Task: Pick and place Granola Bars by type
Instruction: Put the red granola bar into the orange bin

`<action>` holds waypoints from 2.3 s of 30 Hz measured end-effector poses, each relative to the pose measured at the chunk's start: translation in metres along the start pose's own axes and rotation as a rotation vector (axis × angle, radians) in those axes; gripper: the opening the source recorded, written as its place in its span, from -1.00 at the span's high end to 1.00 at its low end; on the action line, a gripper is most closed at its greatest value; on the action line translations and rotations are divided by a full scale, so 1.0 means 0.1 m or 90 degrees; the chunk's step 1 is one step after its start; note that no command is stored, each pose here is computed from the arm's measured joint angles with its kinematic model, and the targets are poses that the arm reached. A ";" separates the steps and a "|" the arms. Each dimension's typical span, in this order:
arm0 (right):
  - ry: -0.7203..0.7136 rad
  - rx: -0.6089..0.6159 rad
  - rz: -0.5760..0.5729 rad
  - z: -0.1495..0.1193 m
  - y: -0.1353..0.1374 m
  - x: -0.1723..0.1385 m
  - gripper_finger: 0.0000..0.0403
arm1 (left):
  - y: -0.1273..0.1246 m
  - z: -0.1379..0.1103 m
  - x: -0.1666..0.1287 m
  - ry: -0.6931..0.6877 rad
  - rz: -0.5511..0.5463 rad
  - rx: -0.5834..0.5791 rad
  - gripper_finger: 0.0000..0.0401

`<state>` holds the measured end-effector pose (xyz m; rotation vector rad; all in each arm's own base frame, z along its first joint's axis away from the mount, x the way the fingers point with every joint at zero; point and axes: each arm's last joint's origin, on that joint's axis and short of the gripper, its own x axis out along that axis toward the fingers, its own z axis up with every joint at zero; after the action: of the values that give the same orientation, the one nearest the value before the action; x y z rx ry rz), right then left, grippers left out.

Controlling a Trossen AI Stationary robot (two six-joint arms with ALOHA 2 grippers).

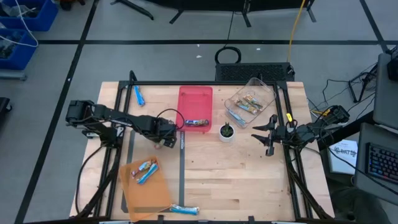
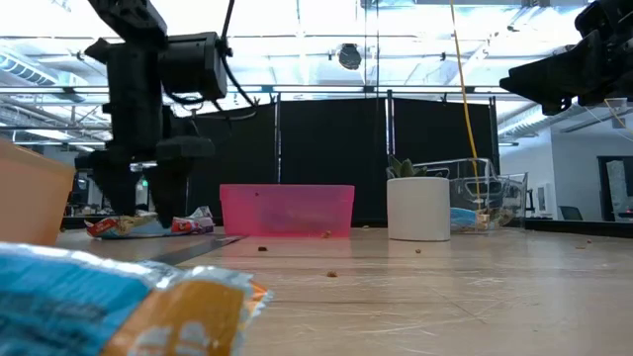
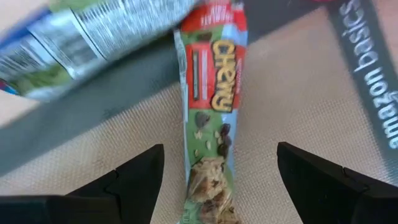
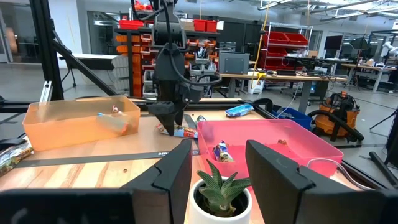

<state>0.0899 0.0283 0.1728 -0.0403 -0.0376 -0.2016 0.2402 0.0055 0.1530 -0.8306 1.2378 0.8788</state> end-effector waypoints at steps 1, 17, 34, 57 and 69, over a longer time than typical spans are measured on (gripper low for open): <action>0.000 0.000 0.000 0.00 0.00 0.00 0.30 | 0.01 -0.01 0.02 0.007 -0.001 -0.001 -0.54; 0.000 0.000 0.000 0.00 0.00 0.00 0.30 | 0.05 -0.05 0.07 0.026 -0.007 0.001 -0.44; 0.000 0.000 0.000 0.00 0.00 0.00 0.30 | -0.02 0.00 0.07 -0.012 -0.045 -0.001 0.44; 0.000 0.000 0.000 0.00 0.00 0.00 0.30 | -0.11 -0.14 -0.23 0.013 -0.058 0.071 0.98; 0.000 0.000 0.000 0.00 0.00 0.00 0.30 | -0.06 -0.14 -0.85 -0.021 -0.013 0.135 0.98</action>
<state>0.0899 0.0283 0.1729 -0.0401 -0.0379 -0.2017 0.2299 -0.0187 0.2355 -0.6548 1.2668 0.7273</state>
